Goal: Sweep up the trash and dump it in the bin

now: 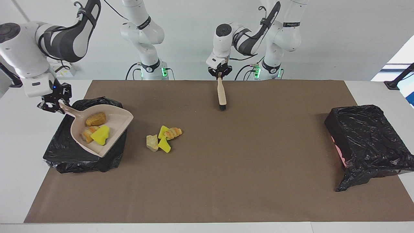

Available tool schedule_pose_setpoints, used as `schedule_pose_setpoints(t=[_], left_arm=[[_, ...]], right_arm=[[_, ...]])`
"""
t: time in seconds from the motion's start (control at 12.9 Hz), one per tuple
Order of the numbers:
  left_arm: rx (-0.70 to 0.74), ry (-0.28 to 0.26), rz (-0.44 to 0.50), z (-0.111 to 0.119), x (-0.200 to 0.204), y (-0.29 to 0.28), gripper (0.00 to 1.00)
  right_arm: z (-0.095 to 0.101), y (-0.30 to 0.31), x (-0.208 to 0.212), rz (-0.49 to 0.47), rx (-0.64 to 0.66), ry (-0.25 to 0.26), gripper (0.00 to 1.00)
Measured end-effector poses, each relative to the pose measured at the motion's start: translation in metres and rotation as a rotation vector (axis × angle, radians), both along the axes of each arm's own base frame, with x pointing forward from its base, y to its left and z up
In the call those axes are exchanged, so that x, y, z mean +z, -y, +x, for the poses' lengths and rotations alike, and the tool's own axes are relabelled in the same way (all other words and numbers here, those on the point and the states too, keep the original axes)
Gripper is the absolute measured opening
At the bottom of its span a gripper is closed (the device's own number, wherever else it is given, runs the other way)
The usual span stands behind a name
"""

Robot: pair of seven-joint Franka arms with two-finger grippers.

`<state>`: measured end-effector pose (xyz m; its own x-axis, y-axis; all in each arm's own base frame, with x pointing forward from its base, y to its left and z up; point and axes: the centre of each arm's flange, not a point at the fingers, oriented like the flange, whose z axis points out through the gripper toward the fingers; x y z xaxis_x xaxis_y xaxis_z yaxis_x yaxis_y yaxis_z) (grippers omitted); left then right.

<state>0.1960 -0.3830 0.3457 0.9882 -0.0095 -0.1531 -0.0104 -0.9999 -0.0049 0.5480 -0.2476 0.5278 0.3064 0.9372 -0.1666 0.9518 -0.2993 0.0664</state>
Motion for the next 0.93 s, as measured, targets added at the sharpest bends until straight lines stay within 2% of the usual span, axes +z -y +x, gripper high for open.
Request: schedule_pose_setpoints(t=[0.23,0.46,0.54,0.7,0.77,0.93], left_arm=[[0.000,-0.001,0.002,0.000,-0.001,-0.001,0.26],[0.000,-0.002,0.003,0.000,-0.002,-0.001,0.26],[0.000,-0.002,0.003,0.000,-0.002,-0.001,0.35],[0.002,-0.003,0.003,0.001,-0.002,-0.001,0.41],[0.006,-0.003,0.004,0.002,-0.002,-0.002,0.41],[0.034,-0.002,-0.002,0.015,-0.001,-0.005,0.63]], right_arm=[[-0.005,0.035,0.012,-0.130,0.105,0.028,0.31],[0.002,0.030,0.013,-0.209,0.212,-0.007,0.31],[0.004,0.028,0.012,-0.236,0.260,-0.022,0.31],[0.009,0.023,0.009,-0.298,0.364,-0.056,0.31],[0.014,0.017,0.008,-0.338,0.411,-0.054,0.31],[0.022,0.006,0.007,-0.403,0.483,-0.048,0.31]])
